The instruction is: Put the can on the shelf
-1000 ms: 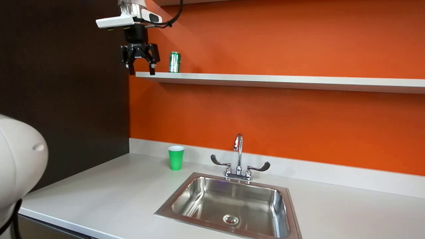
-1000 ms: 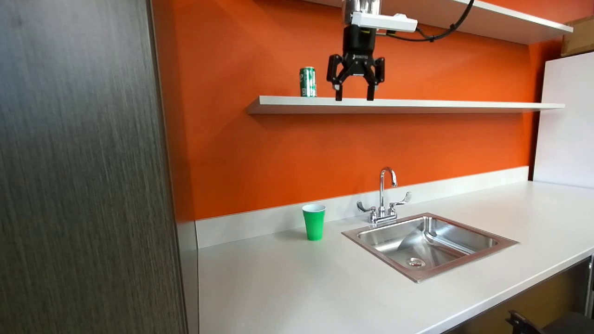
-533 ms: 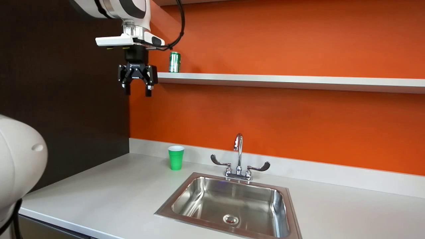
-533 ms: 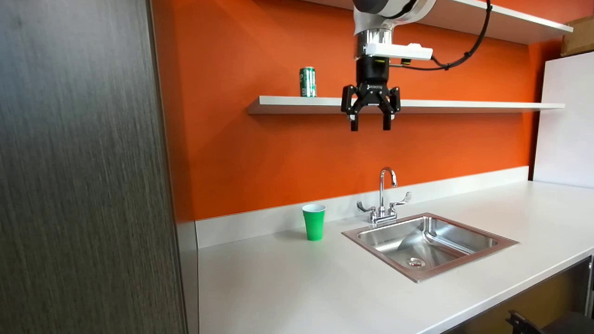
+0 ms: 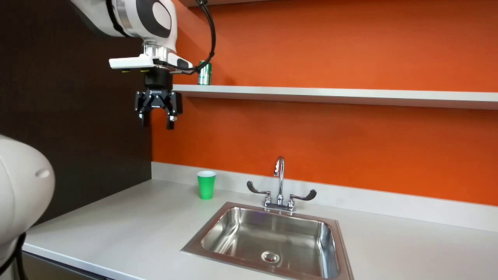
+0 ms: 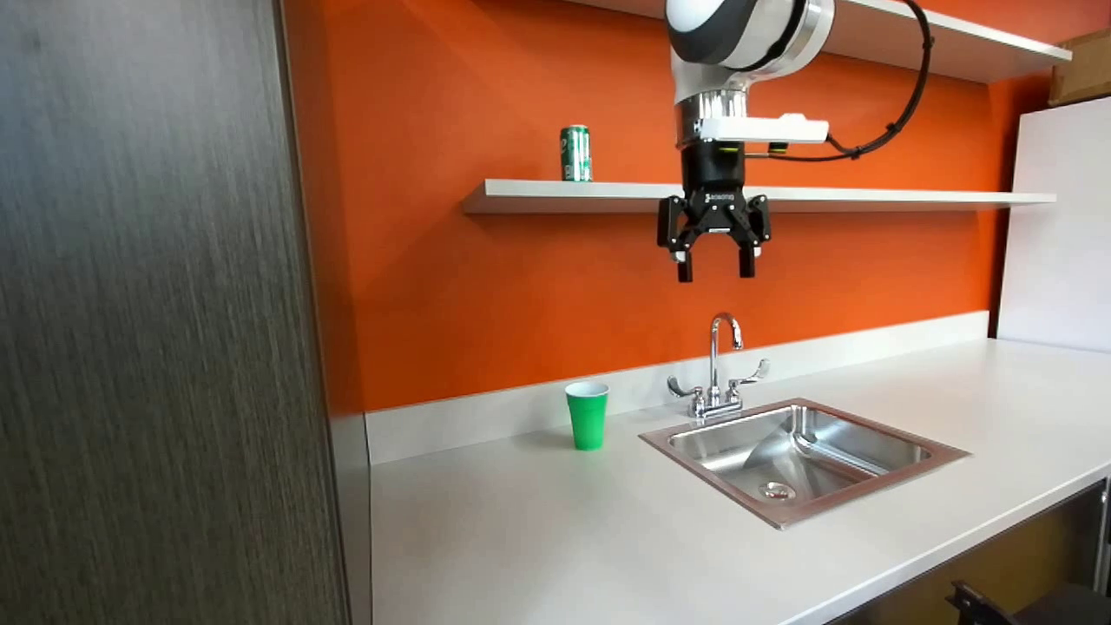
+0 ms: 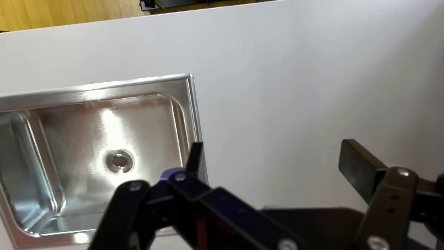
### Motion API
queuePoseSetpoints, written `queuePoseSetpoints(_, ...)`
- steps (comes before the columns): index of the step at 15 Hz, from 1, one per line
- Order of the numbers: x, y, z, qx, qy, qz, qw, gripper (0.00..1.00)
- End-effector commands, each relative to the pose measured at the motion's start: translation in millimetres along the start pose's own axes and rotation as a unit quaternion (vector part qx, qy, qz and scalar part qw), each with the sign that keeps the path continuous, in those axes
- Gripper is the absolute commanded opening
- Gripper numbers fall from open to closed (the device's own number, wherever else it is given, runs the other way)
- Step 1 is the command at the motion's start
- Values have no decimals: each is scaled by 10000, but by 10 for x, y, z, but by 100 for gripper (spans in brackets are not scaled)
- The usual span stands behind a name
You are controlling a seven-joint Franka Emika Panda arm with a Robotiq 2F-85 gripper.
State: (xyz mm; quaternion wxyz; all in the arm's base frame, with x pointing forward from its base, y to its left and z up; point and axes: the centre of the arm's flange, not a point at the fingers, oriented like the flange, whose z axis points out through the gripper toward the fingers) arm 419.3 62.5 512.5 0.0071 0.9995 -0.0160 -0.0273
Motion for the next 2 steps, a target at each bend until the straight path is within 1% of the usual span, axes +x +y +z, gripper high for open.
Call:
queuePoseSetpoints(1,-6,2,5,0,0,1,10000,100)
queuePoseSetpoints(2,-10,3,3,0,5,2,10000,100)
